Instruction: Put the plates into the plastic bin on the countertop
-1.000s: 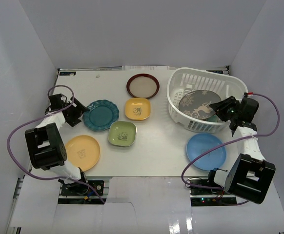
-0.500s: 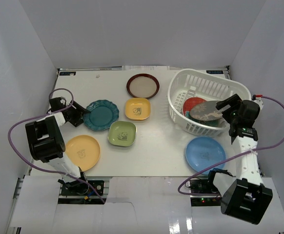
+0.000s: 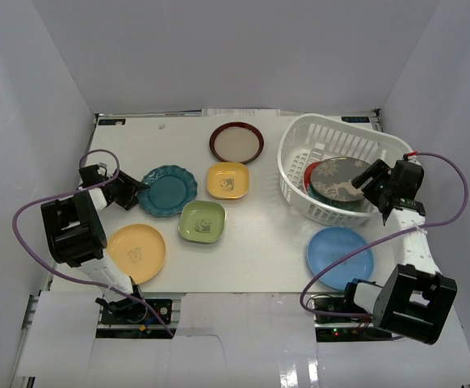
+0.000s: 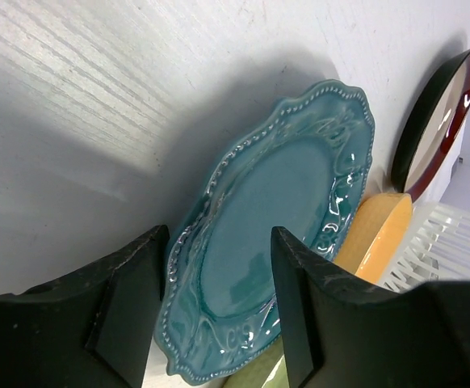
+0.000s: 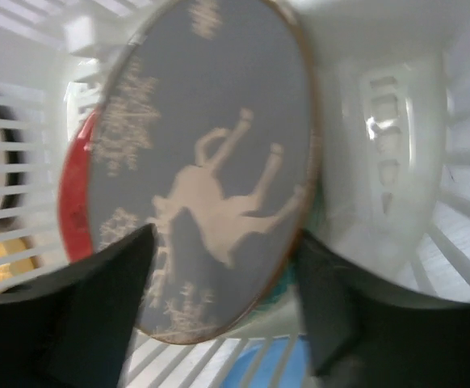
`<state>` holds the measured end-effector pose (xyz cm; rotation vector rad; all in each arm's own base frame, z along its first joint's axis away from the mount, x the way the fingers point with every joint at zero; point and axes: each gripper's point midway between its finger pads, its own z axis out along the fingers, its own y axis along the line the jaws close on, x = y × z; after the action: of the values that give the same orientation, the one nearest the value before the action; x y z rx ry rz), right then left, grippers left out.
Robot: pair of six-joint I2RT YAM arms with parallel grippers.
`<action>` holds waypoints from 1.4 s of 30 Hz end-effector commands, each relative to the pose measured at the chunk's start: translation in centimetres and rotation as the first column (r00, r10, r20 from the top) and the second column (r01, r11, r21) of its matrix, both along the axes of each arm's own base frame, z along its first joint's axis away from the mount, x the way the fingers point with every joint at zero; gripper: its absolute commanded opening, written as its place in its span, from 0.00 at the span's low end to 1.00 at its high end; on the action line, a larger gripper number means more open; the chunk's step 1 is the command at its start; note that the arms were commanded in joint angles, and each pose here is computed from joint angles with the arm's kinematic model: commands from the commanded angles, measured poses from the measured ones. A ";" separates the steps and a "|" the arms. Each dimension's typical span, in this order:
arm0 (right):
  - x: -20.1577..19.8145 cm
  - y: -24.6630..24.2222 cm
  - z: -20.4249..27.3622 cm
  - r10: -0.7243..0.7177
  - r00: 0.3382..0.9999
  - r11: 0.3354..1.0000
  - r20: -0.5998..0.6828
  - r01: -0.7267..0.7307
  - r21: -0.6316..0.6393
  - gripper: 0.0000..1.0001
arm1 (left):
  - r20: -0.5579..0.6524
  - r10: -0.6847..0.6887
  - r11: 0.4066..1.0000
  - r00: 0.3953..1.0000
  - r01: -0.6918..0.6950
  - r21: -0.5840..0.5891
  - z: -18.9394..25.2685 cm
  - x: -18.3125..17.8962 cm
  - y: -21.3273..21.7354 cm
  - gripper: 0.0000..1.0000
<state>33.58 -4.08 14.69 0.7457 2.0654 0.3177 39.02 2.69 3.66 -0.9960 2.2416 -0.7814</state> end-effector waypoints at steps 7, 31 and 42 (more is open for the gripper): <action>0.0 -0.5 -2.3 0.043 0.966 0.968 -0.254 -0.104 -0.229 0.88 | -0.089 0.024 1.000 0.996 -0.023 0.005 -2.3 -2.0 -0.2 0.59; -1.0 15.1 14.5 0.522 0.798 0.853 0.302 -0.499 -0.156 0.92 | -0.072 -0.030 0.992 0.997 0.021 -0.123 -3.9 -2.2 -2.3 0.30; -7.8 27.7 9.1 0.757 0.578 0.619 0.304 -0.783 -0.053 0.93 | 0.085 0.054 0.998 0.995 -0.056 0.021 2.5 -1.6 0.1 0.00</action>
<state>25.95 21.32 20.79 -0.1887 2.0876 0.8729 38.54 0.59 5.41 -0.9524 2.1501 -0.9626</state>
